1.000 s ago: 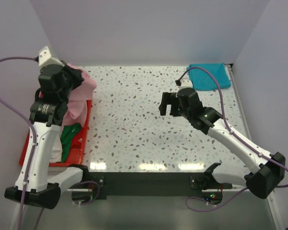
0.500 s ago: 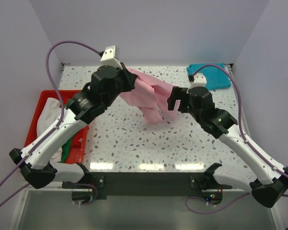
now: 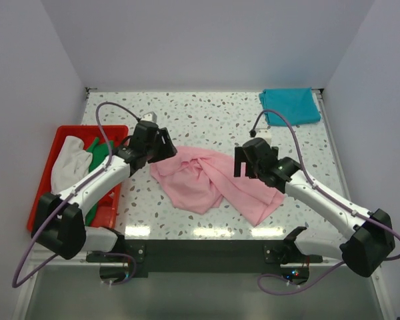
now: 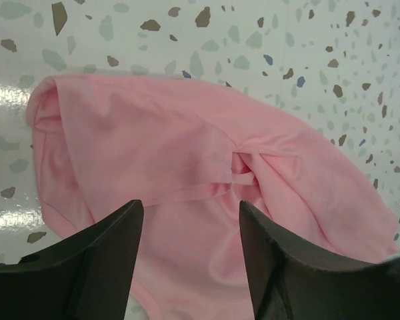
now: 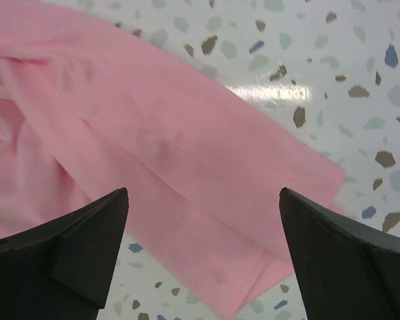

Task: Fold and stack the t-shirts
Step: Flatten the tshirt out

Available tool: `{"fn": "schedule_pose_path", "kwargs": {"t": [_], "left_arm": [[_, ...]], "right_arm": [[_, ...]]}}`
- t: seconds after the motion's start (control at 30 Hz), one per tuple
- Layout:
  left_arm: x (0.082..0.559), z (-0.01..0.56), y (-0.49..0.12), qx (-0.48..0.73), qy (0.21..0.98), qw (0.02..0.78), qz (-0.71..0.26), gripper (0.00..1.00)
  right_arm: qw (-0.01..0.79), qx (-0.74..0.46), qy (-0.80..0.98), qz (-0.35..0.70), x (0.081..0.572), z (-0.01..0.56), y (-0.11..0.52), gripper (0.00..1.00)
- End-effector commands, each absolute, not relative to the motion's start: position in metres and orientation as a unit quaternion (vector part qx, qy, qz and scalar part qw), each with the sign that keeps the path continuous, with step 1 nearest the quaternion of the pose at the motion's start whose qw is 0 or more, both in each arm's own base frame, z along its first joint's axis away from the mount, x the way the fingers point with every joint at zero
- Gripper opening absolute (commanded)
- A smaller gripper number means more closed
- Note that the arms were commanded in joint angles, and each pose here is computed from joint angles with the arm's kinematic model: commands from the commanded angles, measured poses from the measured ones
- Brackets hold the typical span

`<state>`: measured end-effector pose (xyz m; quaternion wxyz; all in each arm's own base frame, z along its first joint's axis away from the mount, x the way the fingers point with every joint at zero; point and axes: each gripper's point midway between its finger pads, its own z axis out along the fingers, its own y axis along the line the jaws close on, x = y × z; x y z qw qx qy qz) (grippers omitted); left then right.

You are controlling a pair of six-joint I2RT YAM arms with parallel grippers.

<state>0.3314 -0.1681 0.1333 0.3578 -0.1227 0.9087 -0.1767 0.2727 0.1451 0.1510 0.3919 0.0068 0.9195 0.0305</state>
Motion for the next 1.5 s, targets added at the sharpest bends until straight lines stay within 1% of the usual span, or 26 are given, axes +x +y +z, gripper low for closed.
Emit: {"fn": "schedule_pose_path", "kwargs": {"t": [0.0,0.07,0.1,0.17,0.3,0.37,0.4,0.43,0.73,1.03,1.3,1.43,1.47], "left_arm": [[0.331,0.162,-0.179,-0.094,0.887,0.394,-0.221,0.6],[0.33,0.148,-0.176,-0.1,0.894,0.384,-0.209,0.56],[0.331,0.142,-0.173,-0.106,0.897,0.381,-0.199,0.51],[0.332,0.13,-0.171,-0.114,0.904,0.367,-0.187,0.46],[0.335,0.113,-0.159,-0.159,0.908,0.358,-0.152,0.41],[0.335,0.101,-0.153,-0.173,0.912,0.347,-0.134,0.44],[0.334,0.097,-0.15,-0.181,0.912,0.345,-0.124,0.49],[0.335,0.093,-0.15,-0.19,0.911,0.344,-0.124,0.51],[0.336,0.079,-0.133,-0.226,0.907,0.345,-0.081,0.57],[0.342,0.063,-0.121,-0.238,0.909,0.34,-0.045,0.57],[0.348,0.053,-0.119,-0.239,0.911,0.334,-0.034,0.58],[0.354,0.051,-0.124,-0.237,0.91,0.336,-0.045,0.56],[0.354,0.05,-0.125,-0.235,0.911,0.336,-0.046,0.53]], "right_arm": [[0.37,0.055,0.927,-0.012,0.253,0.122,0.117,0.98],[0.368,0.071,0.927,-0.018,0.25,0.114,0.11,0.97],[0.362,0.082,0.928,-0.019,0.248,0.107,0.107,0.96],[0.358,0.089,0.929,-0.014,0.249,0.102,0.109,0.95],[0.351,0.098,0.931,-0.009,0.25,0.097,0.111,0.93],[0.351,0.101,0.931,-0.01,0.25,0.096,0.11,0.93],[0.351,0.103,0.931,-0.011,0.25,0.096,0.108,0.93],[0.352,0.104,0.93,-0.011,0.251,0.095,0.108,0.93],[0.349,0.112,0.93,-0.021,0.249,0.091,0.095,0.93],[0.343,0.125,0.931,-0.019,0.248,0.085,0.085,0.92],[0.336,0.135,0.932,-0.021,0.246,0.08,0.077,0.92],[0.333,0.139,0.932,-0.023,0.244,0.076,0.075,0.92],[0.331,0.14,0.933,-0.024,0.243,0.075,0.074,0.92]]}}
